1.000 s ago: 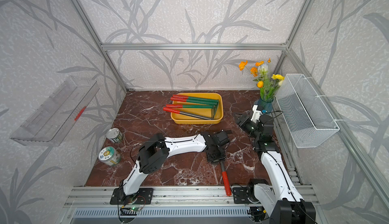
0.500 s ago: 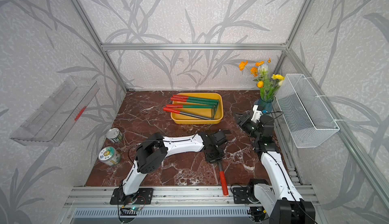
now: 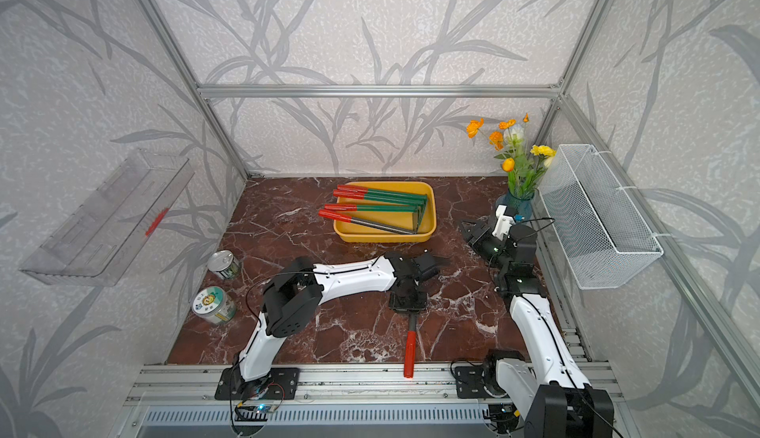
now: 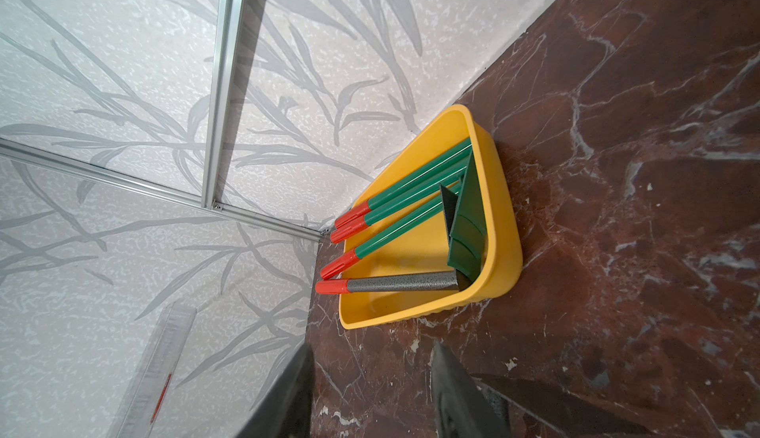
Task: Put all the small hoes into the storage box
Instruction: Pick up the hoe from the center of the board.
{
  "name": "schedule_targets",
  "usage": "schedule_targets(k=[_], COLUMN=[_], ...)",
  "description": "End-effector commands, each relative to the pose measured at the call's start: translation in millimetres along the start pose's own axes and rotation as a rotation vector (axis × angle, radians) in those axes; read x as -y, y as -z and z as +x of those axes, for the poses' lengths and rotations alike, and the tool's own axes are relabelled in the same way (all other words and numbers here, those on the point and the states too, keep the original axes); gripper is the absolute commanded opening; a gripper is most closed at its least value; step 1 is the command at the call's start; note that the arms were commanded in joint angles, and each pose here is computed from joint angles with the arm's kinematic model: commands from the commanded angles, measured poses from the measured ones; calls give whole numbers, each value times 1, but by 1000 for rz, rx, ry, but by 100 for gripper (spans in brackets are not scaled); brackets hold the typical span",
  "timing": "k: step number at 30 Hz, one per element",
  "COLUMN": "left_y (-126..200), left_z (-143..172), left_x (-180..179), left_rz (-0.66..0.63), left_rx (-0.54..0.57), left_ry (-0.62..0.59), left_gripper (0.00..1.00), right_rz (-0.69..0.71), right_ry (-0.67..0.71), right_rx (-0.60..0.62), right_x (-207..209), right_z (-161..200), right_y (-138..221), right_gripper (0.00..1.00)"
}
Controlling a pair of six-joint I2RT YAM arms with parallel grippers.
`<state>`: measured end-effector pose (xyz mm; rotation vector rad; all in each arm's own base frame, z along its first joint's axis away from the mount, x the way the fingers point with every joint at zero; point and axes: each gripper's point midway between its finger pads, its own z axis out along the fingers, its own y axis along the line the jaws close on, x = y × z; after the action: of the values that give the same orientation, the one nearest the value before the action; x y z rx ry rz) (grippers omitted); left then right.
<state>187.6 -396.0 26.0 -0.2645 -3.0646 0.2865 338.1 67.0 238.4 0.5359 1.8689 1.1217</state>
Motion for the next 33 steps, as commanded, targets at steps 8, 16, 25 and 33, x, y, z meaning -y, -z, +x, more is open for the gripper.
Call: schedule_targets(k=[8,16,25,33], left_y=[105,152,159,104], left_z=[-50,-78,-88,-64], left_x=[-55,-51,-82,-105], left_rz=[-392,-423,-244,-220], left_rx=[359,583,609,487], left_ry=[-424,-619,-582,-544], left_gripper=[0,0,0,0], right_rz=[-62,-138,-86,-44], right_ry=[151,358,450,445], right_rx=[-74,-241,-363,-390], right_x=[-39,-72,-52,-37], right_z=[-3,22,49,63], right_y=[9,18,-1,-14], right_gripper=[47,47,47,47])
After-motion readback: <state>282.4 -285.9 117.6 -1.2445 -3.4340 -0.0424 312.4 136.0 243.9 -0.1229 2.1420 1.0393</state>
